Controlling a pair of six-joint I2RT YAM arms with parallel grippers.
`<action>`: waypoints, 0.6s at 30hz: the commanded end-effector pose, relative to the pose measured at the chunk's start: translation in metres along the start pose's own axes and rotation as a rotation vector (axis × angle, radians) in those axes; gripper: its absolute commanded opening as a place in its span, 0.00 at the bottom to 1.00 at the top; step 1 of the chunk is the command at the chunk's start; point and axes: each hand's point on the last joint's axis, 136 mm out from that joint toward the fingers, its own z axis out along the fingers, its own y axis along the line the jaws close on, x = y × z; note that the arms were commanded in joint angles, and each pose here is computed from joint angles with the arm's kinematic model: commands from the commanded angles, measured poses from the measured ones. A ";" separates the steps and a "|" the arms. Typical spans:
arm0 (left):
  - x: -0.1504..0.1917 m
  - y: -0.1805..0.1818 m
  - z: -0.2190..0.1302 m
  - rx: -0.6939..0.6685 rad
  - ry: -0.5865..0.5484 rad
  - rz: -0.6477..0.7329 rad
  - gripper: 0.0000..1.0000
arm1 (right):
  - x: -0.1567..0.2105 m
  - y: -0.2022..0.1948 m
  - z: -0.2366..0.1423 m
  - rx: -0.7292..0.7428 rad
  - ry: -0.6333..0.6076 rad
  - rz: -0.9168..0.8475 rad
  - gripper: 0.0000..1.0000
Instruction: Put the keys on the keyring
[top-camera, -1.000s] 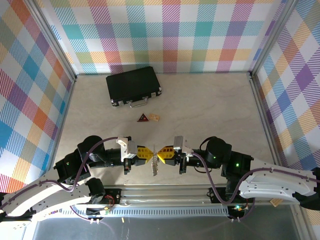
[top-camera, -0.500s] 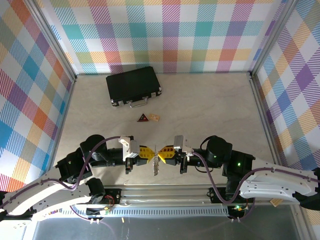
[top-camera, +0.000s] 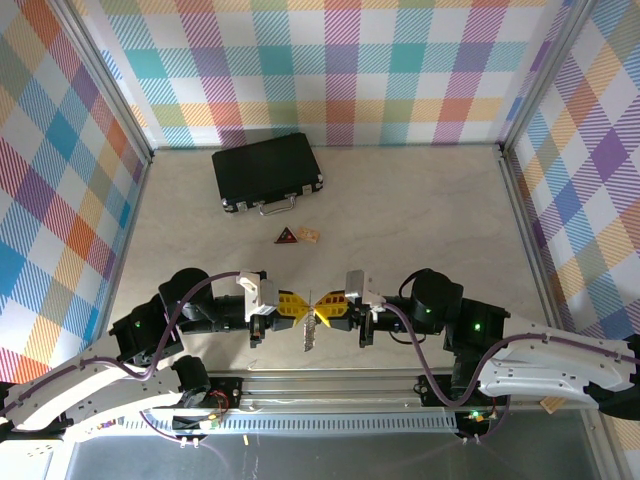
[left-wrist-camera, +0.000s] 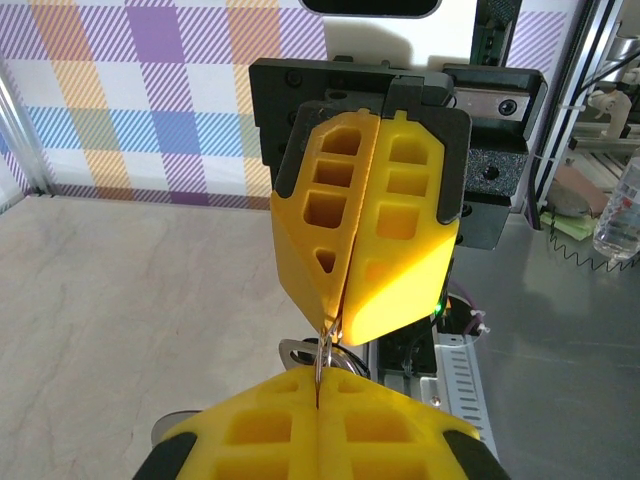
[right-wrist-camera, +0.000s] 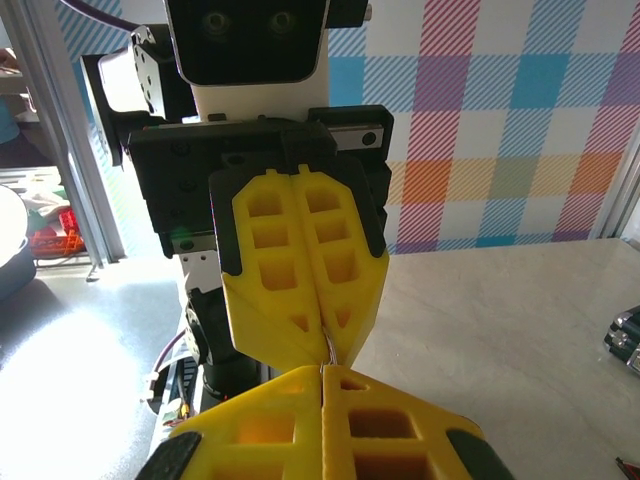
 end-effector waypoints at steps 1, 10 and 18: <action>-0.021 -0.005 -0.006 0.015 -0.065 0.022 0.00 | -0.014 0.012 0.001 -0.071 -0.025 -0.059 0.00; -0.026 -0.008 -0.011 0.023 -0.098 0.017 0.00 | -0.005 0.010 0.000 -0.052 -0.005 -0.079 0.00; -0.027 -0.009 -0.012 0.026 -0.105 0.013 0.00 | 0.000 0.010 -0.001 -0.055 0.003 -0.091 0.00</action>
